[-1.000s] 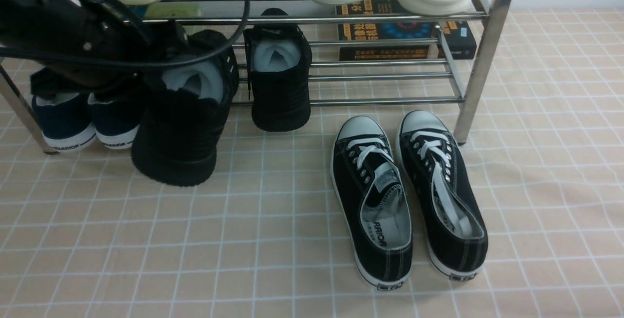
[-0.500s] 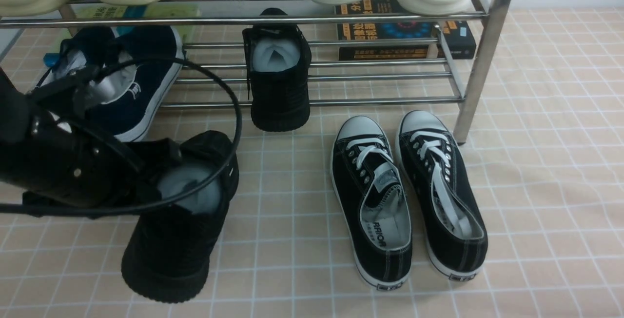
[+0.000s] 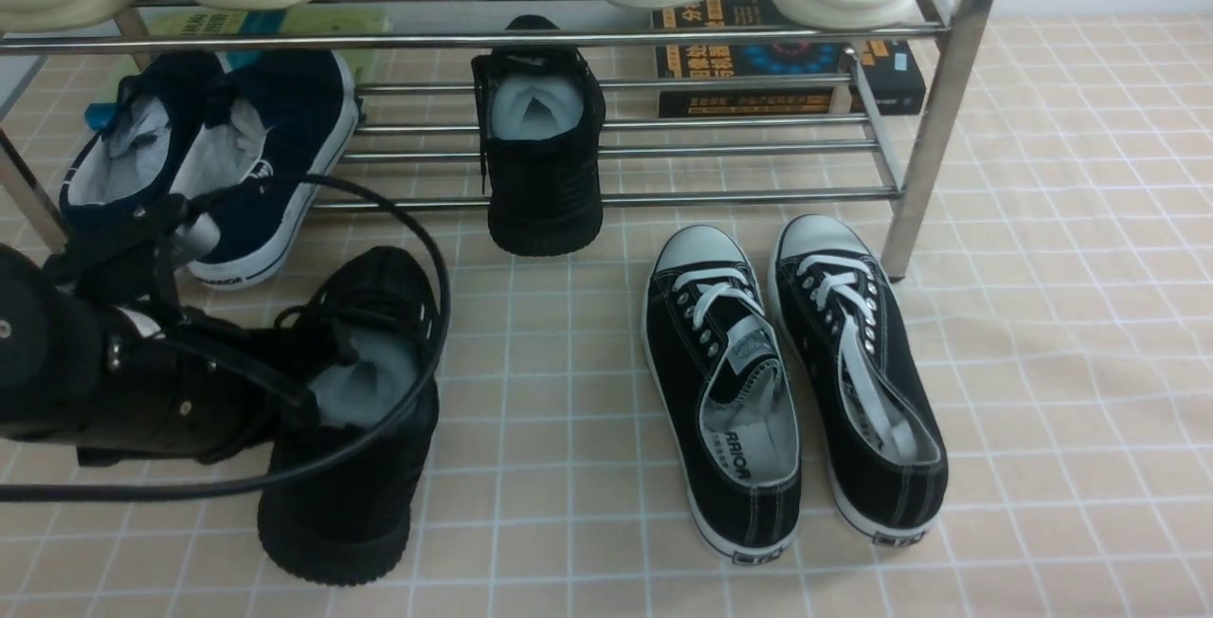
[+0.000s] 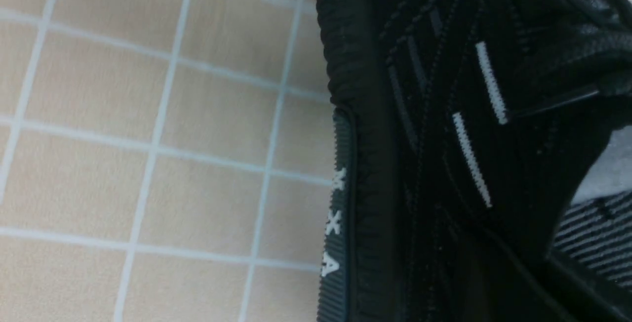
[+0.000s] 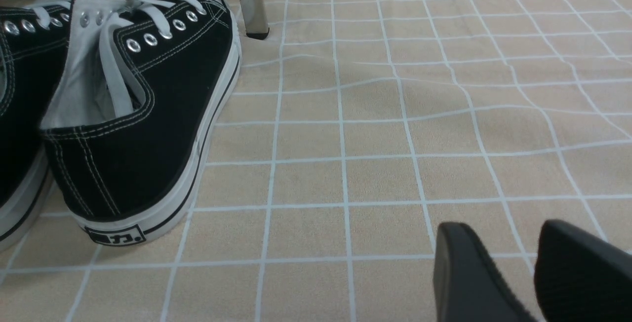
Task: Take the shoes off the shelf from the light coffee tablecloth by hand.
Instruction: 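Set the held shoe down on the floor in front of the rack with the left gripper, then reach toward the shoe rack and grasp a shoe on it with the right gripper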
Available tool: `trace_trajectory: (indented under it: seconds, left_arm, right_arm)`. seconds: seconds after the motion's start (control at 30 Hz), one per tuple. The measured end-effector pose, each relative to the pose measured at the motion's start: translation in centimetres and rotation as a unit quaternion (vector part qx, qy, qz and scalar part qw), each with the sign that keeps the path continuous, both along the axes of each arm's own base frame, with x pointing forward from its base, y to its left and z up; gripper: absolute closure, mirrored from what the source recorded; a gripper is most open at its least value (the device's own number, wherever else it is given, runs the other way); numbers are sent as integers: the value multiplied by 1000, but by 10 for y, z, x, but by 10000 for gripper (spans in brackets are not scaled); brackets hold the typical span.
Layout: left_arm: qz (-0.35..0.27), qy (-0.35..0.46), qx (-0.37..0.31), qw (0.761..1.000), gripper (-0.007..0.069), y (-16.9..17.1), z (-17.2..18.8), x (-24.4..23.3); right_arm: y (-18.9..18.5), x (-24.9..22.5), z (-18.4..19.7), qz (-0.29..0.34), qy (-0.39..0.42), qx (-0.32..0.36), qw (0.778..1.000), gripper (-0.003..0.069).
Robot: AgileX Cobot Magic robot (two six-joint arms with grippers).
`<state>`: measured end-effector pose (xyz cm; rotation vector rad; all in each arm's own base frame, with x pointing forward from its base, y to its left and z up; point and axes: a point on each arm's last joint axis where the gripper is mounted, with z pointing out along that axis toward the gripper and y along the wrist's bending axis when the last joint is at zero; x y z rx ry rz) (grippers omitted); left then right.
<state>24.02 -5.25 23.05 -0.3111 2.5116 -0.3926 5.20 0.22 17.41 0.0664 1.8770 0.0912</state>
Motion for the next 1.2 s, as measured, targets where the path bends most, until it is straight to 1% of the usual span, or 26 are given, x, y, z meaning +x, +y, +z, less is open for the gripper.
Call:
trace_trajectory:
  seconds: [0.27,0.33,0.37,0.6,0.63,0.67,0.73,0.77,0.8,0.83,0.87,0.9,0.93,0.97,1.0,1.03,1.07,1.1,1.13,1.17,1.2]
  left_arm:
    - [-24,-8,26,999,573,-1,-13,11]
    - [-34,-14,35,999,527,-1,-14,12]
    - [-35,-14,35,999,522,-1,-14,12]
    - [-43,-23,35,998,273,0,-5,6]
    - [-43,-24,35,998,267,0,-4,5]
    - [-46,-29,33,998,234,0,2,1]
    - [-47,-39,31,998,218,1,9,-4]
    - [-47,-55,29,997,216,1,18,-9]
    - [-47,-70,26,996,223,2,26,-14]
    - [-48,-77,25,996,235,3,31,-17]
    - [-48,-94,22,994,264,4,40,-24]
    - [-48,-94,22,994,270,4,40,-24]
    - [-44,-109,16,993,344,6,50,-33]
    - [-43,-110,15,993,354,6,52,-34]
    - [-39,-113,13,993,430,9,61,-40]
    - [-40,-108,14,993,453,10,63,-42]
    - [-42,-100,26,994,544,14,72,-46]
    - [-44,-92,28,994,561,14,73,-47]
    - [-47,-70,43,995,601,19,80,-50]
    - [-49,-50,57,996,618,23,87,-52]
    - [-46,-37,72,996,624,28,93,-53]
  right_arm:
    - [0,0,0,0,0,0,1000,420]
    - [0,0,0,0,0,0,1000,420]
    - [0,0,0,0,0,0,1000,420]
    - [0,0,0,0,0,-3,1000,420]
    - [0,0,0,0,0,-3,1000,420]
    - [0,0,0,-1,-2,0,1000,420]
    - [1,0,1,-3,-6,23,1000,420]
    - [3,0,1,-7,-6,80,997,420]
    - [6,1,2,-11,-7,143,990,420]
    - [7,1,2,-14,-5,184,983,420]
    - [9,1,3,-18,-4,238,971,420]
    - [10,1,3,-18,-3,246,969,420]
    - [12,1,3,-21,2,305,952,420]
    - [12,1,3,-21,2,310,951,420]
    - [14,1,4,-21,5,350,937,420]
    - [14,1,4,-21,6,354,935,420]
    - [16,0,5,-20,8,380,925,420]
    - [16,0,5,-20,8,382,924,420]
    - [17,0,5,-18,12,397,918,422]
    - [19,-1,8,-10,20,397,918,433]
    - [21,-3,15,4,27,385,922,452]
